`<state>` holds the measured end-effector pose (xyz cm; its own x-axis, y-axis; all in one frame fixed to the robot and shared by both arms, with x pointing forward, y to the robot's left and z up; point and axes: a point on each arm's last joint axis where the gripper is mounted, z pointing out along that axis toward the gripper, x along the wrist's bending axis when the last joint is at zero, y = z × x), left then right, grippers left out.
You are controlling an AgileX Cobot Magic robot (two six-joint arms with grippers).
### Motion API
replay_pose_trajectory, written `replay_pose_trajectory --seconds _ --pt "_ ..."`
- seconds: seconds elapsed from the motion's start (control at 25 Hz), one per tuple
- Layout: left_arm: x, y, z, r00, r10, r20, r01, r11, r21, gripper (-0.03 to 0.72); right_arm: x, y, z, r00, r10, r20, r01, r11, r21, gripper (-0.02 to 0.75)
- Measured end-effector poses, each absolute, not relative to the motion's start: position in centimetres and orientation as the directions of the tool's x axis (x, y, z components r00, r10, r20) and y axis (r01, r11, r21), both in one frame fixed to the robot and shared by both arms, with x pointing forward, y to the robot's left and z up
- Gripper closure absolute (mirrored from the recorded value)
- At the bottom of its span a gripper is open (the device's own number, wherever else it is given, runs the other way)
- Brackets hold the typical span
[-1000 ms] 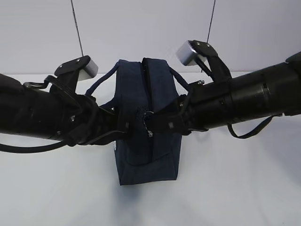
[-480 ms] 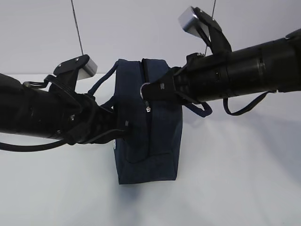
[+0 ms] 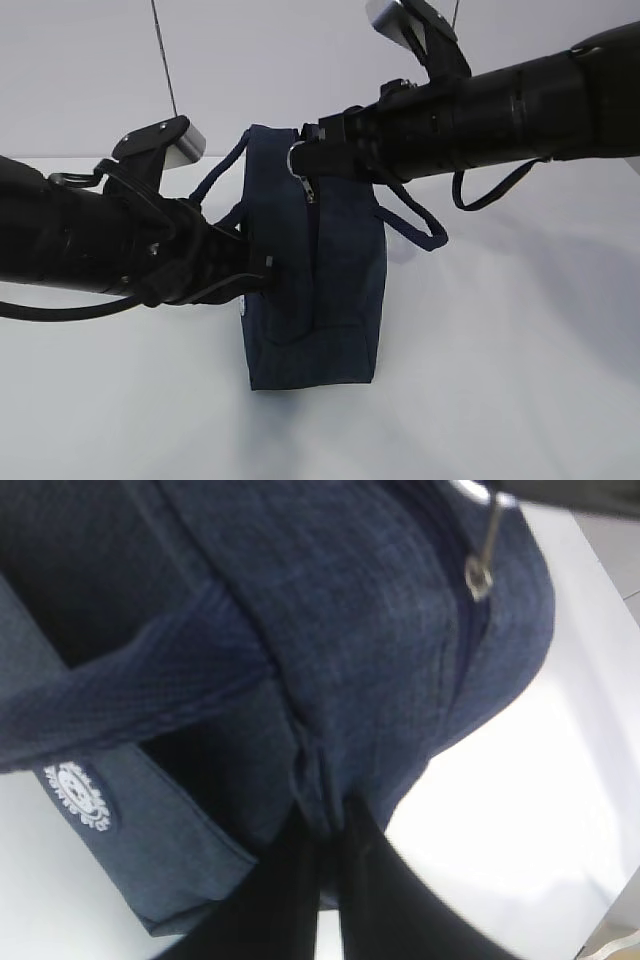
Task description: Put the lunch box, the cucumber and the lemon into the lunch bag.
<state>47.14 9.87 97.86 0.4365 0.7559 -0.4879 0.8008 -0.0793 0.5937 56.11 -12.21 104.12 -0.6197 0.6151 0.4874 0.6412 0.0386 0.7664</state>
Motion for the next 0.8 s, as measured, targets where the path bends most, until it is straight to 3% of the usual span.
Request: replay_pose_trajectory --seconds 0.4,0.8 --pt "47.2 9.9 97.9 0.433 0.760 -0.485 0.800 -0.075 0.596 0.685 59.9 -11.3 103.8 -0.584 0.625 0.518 0.655 -0.014 0.756 0.751" --pt "47.2 9.9 97.9 0.433 0.759 -0.487 0.800 -0.075 0.595 0.685 62.5 -13.4 103.3 -0.524 0.672 0.523 0.660 -0.067 0.748 0.751"
